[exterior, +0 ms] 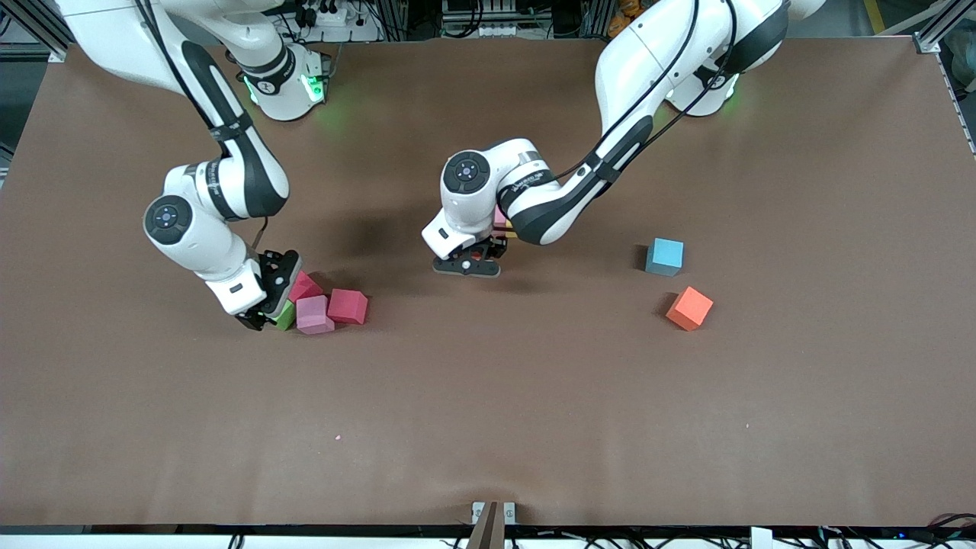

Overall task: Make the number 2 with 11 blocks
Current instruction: 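Carry the orange cube with the left gripper while the right gripper reaches pink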

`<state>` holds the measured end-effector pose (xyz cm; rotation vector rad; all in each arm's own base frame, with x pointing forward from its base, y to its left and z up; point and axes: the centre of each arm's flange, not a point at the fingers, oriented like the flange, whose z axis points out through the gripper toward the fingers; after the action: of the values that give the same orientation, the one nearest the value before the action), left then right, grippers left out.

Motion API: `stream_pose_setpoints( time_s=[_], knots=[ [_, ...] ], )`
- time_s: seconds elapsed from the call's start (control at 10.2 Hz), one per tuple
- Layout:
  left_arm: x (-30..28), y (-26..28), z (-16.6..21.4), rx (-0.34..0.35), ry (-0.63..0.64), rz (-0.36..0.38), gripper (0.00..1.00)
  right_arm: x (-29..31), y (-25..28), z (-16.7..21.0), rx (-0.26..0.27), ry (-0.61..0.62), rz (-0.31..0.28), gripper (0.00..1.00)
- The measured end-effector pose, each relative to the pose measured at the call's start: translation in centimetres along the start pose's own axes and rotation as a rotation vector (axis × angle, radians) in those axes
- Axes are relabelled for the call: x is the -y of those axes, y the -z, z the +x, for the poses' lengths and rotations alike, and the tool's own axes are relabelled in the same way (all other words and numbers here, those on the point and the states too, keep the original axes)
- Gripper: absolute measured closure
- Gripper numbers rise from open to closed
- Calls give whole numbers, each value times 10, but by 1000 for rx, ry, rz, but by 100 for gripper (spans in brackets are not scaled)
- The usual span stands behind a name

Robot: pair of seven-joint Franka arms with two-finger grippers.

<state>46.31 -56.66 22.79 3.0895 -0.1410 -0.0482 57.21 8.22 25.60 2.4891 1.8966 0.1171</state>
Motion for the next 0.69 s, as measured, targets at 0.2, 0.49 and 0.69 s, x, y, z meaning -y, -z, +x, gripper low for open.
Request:
stream_pose_setpoints(
  time_s=[0.2,0.49,0.69],
  knots=[
    [-3,-4,-4,37,24,-18,45,3,1,9,-7,16,-3,0],
    [2,-11,-1,61,59,-20,45,13,-3,37,-23,66,-19,0],
    [3,-15,0,67,72,-18,45,14,-11,53,-27,90,-17,0]
  ],
)
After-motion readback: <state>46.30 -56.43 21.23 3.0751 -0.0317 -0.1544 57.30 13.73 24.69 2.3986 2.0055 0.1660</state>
